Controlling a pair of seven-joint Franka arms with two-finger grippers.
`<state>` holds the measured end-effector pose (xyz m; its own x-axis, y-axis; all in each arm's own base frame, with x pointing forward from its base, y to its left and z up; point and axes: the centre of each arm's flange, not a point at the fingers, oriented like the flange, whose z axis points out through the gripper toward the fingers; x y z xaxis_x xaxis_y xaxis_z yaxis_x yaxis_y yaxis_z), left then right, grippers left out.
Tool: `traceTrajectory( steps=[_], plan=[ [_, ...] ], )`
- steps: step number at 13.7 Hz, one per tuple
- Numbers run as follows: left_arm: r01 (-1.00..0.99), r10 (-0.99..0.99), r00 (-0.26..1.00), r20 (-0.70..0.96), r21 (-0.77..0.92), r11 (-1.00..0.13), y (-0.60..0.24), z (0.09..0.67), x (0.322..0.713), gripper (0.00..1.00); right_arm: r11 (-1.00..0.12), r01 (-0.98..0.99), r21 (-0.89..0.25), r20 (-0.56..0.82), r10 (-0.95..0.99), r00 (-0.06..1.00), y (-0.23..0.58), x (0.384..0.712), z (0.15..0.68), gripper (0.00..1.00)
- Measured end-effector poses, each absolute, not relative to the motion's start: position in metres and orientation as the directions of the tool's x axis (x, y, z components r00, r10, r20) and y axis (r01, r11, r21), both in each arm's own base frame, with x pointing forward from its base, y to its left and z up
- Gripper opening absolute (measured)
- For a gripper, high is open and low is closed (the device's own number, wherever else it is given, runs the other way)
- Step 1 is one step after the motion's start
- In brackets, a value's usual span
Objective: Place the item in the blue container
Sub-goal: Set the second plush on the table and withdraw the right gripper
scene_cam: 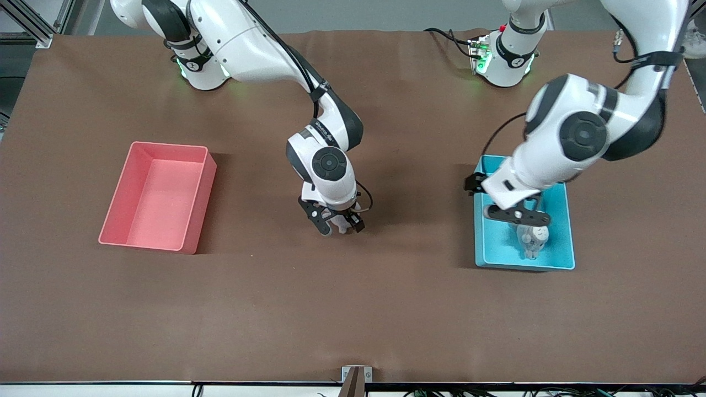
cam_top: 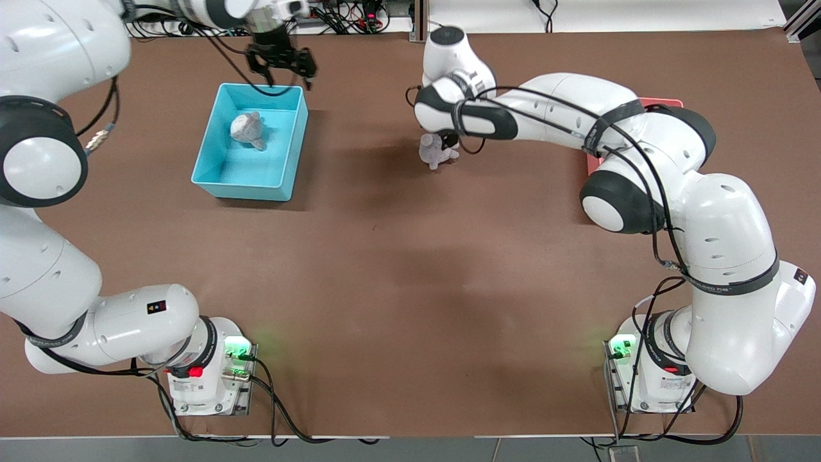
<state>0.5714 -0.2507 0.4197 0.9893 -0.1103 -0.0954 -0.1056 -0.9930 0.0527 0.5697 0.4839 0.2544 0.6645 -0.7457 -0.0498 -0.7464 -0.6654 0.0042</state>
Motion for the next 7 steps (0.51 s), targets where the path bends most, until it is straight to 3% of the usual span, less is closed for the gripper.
traceTrajectory(
  steps=[3,7],
  plan=[
    [-0.042,-0.051,0.995,-0.084,0.103,-0.994,-0.321,0.394,0.554,1.00,-0.824,-0.566,0.030,-0.064,-0.567,0.821,0.448,0.593,0.309,1.00],
    [0.058,0.039,0.994,-0.098,0.193,-0.980,-0.393,0.347,0.534,1.00,-0.923,-0.382,0.051,-0.135,-0.386,0.913,0.326,0.638,0.393,1.00]
  ],
)
